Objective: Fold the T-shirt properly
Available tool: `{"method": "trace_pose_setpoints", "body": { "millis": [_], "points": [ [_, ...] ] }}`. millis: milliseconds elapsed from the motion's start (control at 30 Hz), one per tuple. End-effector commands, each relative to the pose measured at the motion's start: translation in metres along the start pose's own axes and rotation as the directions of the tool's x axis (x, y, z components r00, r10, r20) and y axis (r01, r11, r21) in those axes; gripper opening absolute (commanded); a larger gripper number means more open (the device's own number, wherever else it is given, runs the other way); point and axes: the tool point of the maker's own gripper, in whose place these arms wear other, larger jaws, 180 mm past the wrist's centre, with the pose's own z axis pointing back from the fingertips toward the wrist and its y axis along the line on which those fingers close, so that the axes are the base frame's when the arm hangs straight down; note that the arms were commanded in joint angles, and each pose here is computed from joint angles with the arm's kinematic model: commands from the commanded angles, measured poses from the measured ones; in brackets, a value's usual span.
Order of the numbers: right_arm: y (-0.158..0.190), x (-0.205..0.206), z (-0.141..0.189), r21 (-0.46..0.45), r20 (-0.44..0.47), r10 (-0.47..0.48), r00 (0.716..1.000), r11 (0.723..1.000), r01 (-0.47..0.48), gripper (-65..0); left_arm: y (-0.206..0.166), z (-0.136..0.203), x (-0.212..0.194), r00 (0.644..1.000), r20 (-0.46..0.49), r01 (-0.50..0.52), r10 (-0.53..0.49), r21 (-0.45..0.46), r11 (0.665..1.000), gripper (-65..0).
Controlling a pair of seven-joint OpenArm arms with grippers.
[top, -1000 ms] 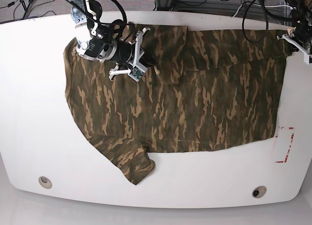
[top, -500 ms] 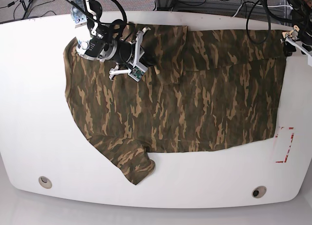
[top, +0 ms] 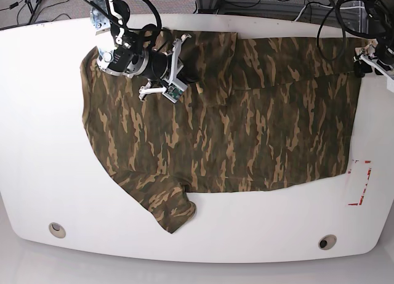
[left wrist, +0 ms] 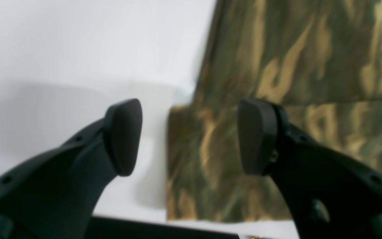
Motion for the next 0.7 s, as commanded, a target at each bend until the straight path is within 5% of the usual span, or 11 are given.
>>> {"method": "trace_pose_setpoints", "body": {
  "millis": [0, 667],
  "points": [
    [-0.001, 0.015, 0.004, -0.001, 0.051, 0.02, 0.999, 1.0, -0.02, -65.0, 0.009, 0.006, 0.008, 1.0, 0.012, 0.027, -0.028, 0.03, 0.999, -24.2],
    [-0.002, 0.016, 0.004, -0.002, 0.052, 0.022, 0.998, 1.0, -0.022, -65.0, -0.008, -0.003, -0.006, 0.996, -0.048, 0.077, -0.077, -0.014, 0.997, -24.3]
  ]
}}
